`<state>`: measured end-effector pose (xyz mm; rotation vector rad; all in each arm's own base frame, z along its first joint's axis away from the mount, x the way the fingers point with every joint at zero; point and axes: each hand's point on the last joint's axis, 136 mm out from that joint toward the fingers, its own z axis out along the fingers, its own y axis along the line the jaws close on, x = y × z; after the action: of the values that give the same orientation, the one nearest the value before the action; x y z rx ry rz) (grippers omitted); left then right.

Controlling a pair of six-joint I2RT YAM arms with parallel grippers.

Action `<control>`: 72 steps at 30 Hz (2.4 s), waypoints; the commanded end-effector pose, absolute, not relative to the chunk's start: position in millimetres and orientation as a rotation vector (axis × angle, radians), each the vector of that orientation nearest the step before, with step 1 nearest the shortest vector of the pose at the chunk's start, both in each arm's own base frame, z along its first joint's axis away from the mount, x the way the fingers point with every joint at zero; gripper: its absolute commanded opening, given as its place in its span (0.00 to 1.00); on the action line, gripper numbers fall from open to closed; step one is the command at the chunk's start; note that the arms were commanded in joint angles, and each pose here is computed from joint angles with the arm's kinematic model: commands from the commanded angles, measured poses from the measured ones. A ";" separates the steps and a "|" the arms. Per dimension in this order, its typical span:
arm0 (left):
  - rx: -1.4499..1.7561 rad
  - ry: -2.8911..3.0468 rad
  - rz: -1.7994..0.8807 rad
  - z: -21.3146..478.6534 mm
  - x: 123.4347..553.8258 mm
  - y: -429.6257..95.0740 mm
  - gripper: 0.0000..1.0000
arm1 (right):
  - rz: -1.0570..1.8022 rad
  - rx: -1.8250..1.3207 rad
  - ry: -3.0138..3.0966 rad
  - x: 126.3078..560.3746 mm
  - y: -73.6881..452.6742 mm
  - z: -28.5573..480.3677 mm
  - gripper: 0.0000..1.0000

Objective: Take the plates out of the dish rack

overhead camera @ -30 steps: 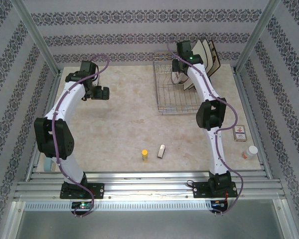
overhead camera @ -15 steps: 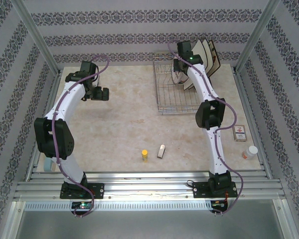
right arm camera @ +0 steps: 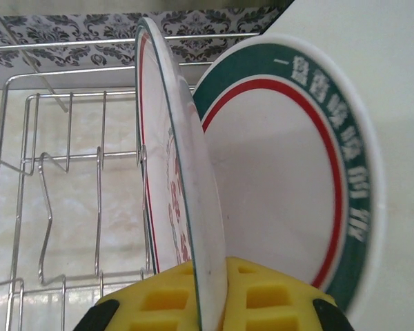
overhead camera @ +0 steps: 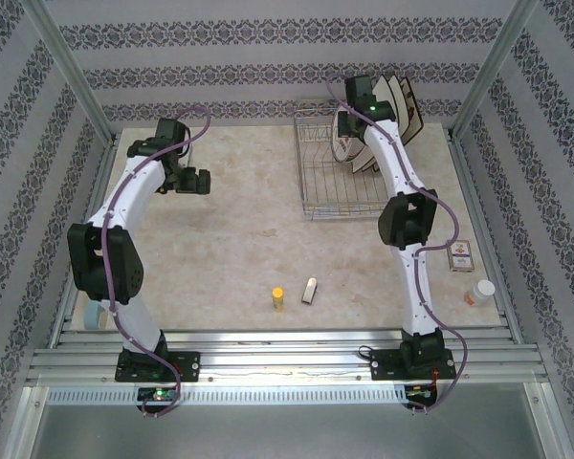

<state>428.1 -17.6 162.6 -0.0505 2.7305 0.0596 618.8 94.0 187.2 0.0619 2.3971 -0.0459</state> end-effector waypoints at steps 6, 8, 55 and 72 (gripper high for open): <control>-0.020 2.781 0.049 152.1 436.4 -25.0 1.00 | 0.040 -0.038 2.245 560.2 114.9 307.5 0.00; -0.020 2.780 0.045 151.4 436.9 -25.4 1.00 | 0.036 -0.051 2.239 547.5 112.8 316.5 0.00; 0.068 2.272 -0.978 263.6 436.3 -129.5 1.00 | 1.534 -0.044 2.094 450.8 244.4 230.1 0.00; -0.019 2.134 -1.344 241.8 448.5 -160.4 0.73 | 1.619 -0.124 2.088 455.1 294.1 242.0 0.00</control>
<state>443.6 -151.9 225.3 -0.0658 2.2191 -1.2668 449.7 287.5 217.8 -0.0582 2.1698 1.5800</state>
